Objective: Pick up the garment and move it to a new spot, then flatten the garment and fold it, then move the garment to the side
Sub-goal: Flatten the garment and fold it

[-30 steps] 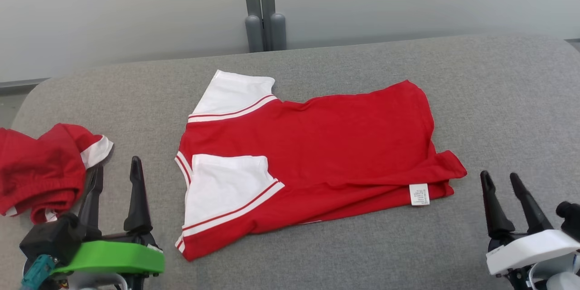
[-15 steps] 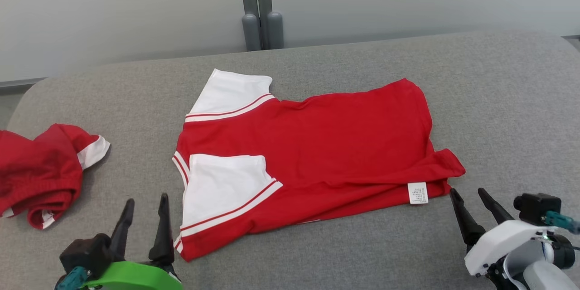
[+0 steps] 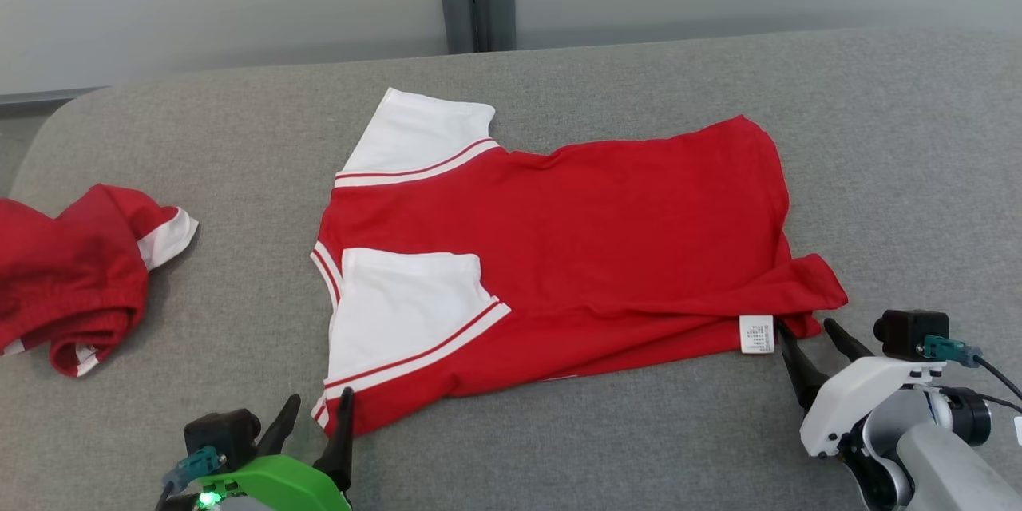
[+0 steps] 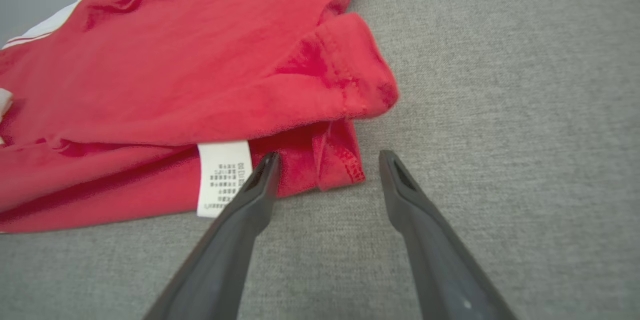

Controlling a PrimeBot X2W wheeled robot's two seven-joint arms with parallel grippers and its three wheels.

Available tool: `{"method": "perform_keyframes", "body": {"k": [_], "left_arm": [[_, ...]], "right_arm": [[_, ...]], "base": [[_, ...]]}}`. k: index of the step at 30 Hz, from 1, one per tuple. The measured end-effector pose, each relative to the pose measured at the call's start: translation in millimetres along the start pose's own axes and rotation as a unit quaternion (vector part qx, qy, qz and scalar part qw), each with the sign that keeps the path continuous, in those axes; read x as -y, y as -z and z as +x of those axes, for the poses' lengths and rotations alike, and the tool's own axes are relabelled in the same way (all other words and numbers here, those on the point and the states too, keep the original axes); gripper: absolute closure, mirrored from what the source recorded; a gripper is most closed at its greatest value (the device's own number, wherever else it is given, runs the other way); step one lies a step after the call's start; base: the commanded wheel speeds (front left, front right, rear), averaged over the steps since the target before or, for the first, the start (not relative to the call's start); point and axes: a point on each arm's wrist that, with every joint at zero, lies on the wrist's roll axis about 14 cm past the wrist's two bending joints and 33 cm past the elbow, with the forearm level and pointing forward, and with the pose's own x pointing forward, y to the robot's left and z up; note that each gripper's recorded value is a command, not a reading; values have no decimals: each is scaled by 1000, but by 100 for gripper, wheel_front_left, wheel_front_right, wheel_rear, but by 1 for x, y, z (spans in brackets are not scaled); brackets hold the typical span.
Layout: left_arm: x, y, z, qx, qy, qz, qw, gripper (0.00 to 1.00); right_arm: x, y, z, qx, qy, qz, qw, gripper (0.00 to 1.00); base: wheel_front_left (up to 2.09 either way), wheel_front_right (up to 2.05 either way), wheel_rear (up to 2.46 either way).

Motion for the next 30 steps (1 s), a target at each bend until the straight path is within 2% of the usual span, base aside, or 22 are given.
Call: {"method": "perform_keyframes", "body": {"k": [12, 13, 14, 15, 16, 18, 25, 30], "left_arm": [[-8, 31, 12, -67, -11, 1, 998, 0], [-8, 32, 12, -69, -11, 1, 998, 0], [-8, 33, 13, -70, -11, 0, 997, 42], [-7, 34, 13, -74, -10, 0, 997, 62], [-7, 34, 13, -76, -10, 0, 997, 100], [-7, 34, 13, -75, -8, 1, 997, 100], [-4, 15, 9, -41, -2, -7, 999, 100], [-2, 8, -5, -41, 8, -1, 999, 100]], "right_arm": [[-4, 5, 14, -7, -4, 7, 1000, 0], [-4, 6, 15, -9, -5, 7, 1000, 3], [-5, 6, 15, -9, -6, 6, 1000, 27], [-5, 5, 15, -10, -7, 7, 1000, 45], [-6, 5, 15, -10, -8, 6, 1000, 60], [-6, 5, 14, -9, -9, 5, 1000, 100], [-1, -4, 5, 1, -9, 5, 1000, 100], [1, -5, -9, -18, -20, 7, 1000, 100]], "base": [[0, 0, 0], [0, 0, 0], [0, 0, 0], [0, 0, 0], [0, 0, 0], [0, 0, 0], [0, 0, 0], [0, 0, 0]]}}
